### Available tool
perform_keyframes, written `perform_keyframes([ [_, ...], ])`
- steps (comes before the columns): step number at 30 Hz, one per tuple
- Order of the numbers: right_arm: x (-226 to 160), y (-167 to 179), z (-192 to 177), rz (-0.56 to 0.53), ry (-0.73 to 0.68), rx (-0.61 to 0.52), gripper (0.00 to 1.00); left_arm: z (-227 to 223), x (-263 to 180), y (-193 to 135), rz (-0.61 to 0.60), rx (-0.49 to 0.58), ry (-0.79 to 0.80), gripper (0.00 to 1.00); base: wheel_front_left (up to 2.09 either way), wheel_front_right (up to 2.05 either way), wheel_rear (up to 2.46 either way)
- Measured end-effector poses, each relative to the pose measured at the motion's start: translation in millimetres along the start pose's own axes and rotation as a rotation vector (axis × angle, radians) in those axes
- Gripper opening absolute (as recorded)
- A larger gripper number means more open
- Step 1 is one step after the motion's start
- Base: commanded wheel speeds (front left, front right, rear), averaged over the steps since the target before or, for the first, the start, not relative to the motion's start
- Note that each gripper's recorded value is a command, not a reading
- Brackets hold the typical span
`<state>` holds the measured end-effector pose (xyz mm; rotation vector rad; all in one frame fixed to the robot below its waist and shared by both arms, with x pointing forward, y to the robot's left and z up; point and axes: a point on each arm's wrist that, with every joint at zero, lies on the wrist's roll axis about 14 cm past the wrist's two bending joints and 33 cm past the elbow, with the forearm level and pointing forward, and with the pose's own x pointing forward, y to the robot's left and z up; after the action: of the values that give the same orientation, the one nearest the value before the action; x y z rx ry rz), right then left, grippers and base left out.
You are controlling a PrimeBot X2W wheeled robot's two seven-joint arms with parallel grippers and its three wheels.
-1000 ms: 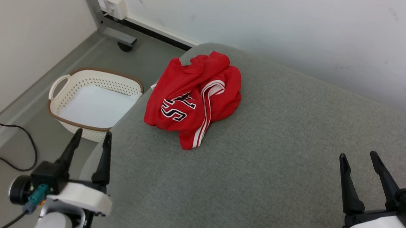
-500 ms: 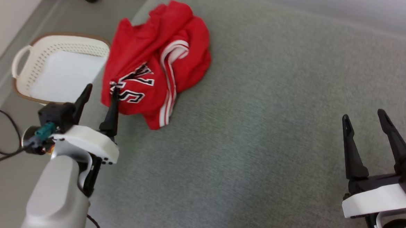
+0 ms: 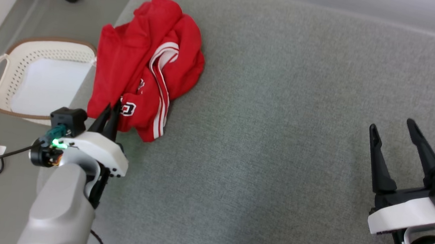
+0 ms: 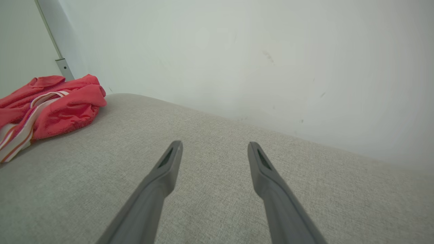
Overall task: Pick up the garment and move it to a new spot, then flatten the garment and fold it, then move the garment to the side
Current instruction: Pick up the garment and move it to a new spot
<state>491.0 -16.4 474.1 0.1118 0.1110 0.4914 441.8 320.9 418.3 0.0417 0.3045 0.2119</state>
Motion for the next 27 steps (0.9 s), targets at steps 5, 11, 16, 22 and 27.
perform_keyframes([
  [5,-16,5,12,-0.002,-0.023,-0.004,1.00,27,-17,17,0.014,0.027,-0.078,0.00,0.00,0.00,0.00],
  [11,-40,7,31,-0.020,-0.070,-0.003,1.00,86,-44,31,0.039,0.057,-0.270,0.00,0.00,0.00,0.00],
  [16,-60,5,47,-0.041,-0.111,-0.009,1.00,128,-63,17,0.004,0.075,-0.419,0.00,0.00,0.00,0.00],
  [22,-87,-11,57,-0.106,-0.149,0.001,1.00,151,-69,-42,-0.146,0.076,-0.513,0.00,0.00,0.00,0.00],
  [27,-115,-33,62,-0.191,-0.171,0.005,1.00,163,-70,-122,-0.351,0.078,-0.532,0.00,0.00,0.00,0.00],
])
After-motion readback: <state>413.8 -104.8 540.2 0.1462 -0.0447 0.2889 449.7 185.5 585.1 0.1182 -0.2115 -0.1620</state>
